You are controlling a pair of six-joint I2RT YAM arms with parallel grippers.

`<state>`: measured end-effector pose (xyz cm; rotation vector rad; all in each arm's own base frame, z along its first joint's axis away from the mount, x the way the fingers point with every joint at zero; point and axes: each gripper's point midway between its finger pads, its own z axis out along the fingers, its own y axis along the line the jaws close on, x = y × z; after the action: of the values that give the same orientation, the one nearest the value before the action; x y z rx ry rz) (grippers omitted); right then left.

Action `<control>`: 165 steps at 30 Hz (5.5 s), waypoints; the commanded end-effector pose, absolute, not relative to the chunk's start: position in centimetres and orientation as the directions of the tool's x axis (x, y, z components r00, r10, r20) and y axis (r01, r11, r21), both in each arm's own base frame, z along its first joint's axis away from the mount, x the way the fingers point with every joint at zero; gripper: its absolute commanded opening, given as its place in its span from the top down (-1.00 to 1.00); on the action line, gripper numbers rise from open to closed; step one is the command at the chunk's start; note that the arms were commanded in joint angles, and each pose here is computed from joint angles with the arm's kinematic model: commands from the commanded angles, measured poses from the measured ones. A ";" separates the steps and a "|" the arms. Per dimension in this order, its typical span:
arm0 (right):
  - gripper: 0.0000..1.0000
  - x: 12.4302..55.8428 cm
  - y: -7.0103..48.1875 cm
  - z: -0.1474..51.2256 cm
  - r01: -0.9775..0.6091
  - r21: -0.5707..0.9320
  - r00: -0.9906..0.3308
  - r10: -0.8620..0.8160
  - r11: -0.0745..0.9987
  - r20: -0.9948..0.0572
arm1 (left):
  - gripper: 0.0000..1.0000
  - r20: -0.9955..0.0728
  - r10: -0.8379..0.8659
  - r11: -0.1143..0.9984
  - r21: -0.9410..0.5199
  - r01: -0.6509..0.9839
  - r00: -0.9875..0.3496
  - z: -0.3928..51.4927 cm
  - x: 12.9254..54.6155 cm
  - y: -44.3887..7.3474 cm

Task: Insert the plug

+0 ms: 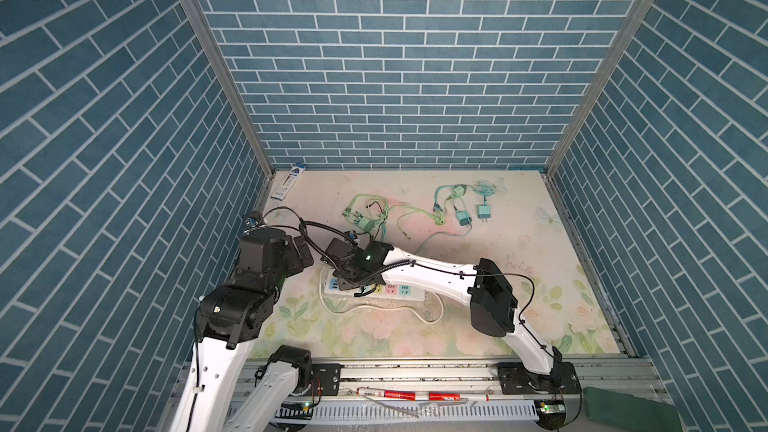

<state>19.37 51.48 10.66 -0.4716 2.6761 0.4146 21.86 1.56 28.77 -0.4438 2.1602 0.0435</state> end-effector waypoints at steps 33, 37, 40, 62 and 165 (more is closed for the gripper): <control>0.72 20.5 52.5 11.0 -0.266 0.244 -0.884 -0.135 0.933 -0.447 | -0.99 -0.769 -0.348 0.911 -0.142 -0.387 -0.536 27.6 22.5 4.3; 0.73 20.5 52.3 10.3 -0.251 0.220 -0.882 -0.129 0.943 -0.453 | -0.99 -0.767 -0.347 0.912 -0.142 -0.384 -0.539 27.5 22.5 4.2; 0.74 20.6 52.0 9.9 -0.241 0.206 -0.883 -0.126 0.949 -0.453 | -0.99 -0.769 -0.343 0.914 -0.140 -0.382 -0.540 27.4 22.3 4.2; 0.75 18.6 50.6 10.6 -0.188 0.215 -0.891 -0.074 0.958 -0.448 | -0.99 -0.767 -0.352 0.917 -0.168 -0.362 -0.536 27.3 22.5 3.9; -0.37 25.1 54.1 7.6 -0.281 0.210 -0.900 -0.181 0.936 -0.397 | -0.99 -0.774 -0.306 0.920 -0.090 -0.382 -0.554 28.0 21.1 4.8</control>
<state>24.58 54.90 6.49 -0.3692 2.7175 0.3800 21.53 4.65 28.49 -0.4965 2.1766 0.0915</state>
